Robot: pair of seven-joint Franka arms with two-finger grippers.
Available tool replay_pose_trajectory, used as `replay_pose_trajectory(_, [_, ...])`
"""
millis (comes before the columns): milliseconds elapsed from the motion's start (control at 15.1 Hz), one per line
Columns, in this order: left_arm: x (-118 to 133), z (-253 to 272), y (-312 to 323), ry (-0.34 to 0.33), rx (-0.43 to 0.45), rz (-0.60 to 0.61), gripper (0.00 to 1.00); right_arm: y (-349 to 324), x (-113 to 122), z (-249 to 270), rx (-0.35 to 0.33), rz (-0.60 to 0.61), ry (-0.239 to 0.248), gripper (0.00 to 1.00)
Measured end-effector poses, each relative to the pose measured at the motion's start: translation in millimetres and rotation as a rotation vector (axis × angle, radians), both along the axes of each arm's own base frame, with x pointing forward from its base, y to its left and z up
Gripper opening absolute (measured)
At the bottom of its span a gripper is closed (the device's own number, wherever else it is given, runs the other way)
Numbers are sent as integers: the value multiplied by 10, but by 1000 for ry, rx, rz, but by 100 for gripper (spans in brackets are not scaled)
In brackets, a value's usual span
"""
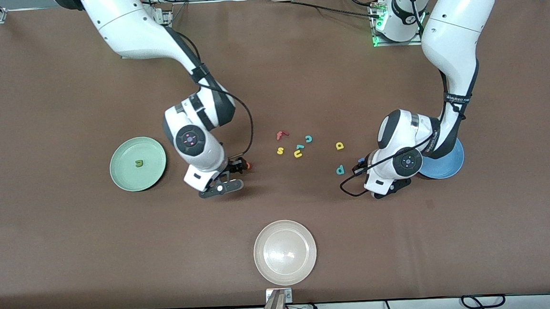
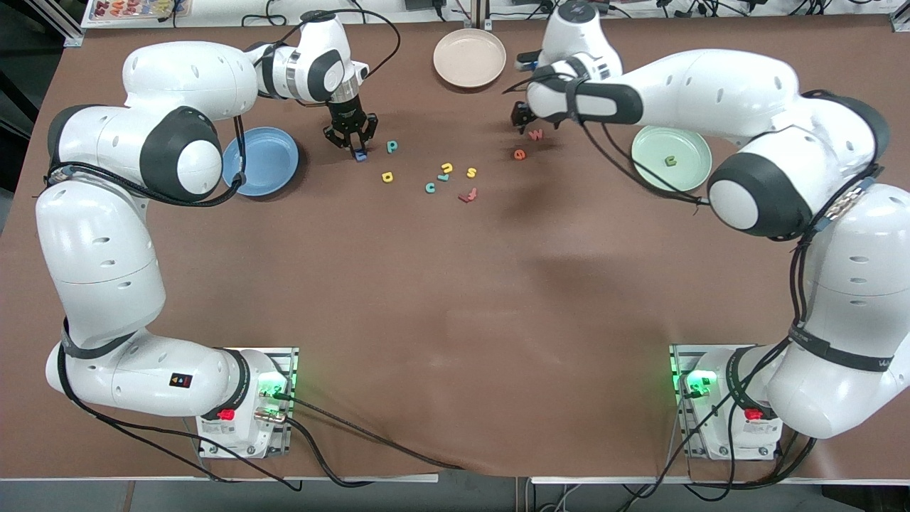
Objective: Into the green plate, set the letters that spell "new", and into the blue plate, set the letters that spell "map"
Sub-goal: 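Place the blue letter on the blue plate while the right gripper grasps orange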
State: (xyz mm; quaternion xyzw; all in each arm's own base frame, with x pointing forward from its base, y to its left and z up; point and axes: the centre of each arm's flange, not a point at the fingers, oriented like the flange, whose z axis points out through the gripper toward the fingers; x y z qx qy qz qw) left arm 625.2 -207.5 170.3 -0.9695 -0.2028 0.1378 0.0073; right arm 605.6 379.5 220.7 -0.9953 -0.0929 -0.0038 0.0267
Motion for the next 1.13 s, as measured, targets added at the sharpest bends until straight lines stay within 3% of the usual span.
replay_pose_trajectory(332, [92,302,154,13,-5,-87,27,351,-253,-182,-10,-38,17,77])
replay_pose_trajectory(531, [251,698,758,15,11,-229,27,416,-311,-253,-16,-36,24,74])
replay_pose_trajectory(663, [303,823,1302,32,15,-320,27,414,-321,-303,-21,-35,30,63])
replay_pose_trajectory(862, [263,732,1985,72,-31,-371,27,412,-331,-352,-25,-35,35,60])
replay_pose_trajectory(1128, [64,360,2100,139,-57,-378,27,407,-340,-404,-31,-33,39,56])
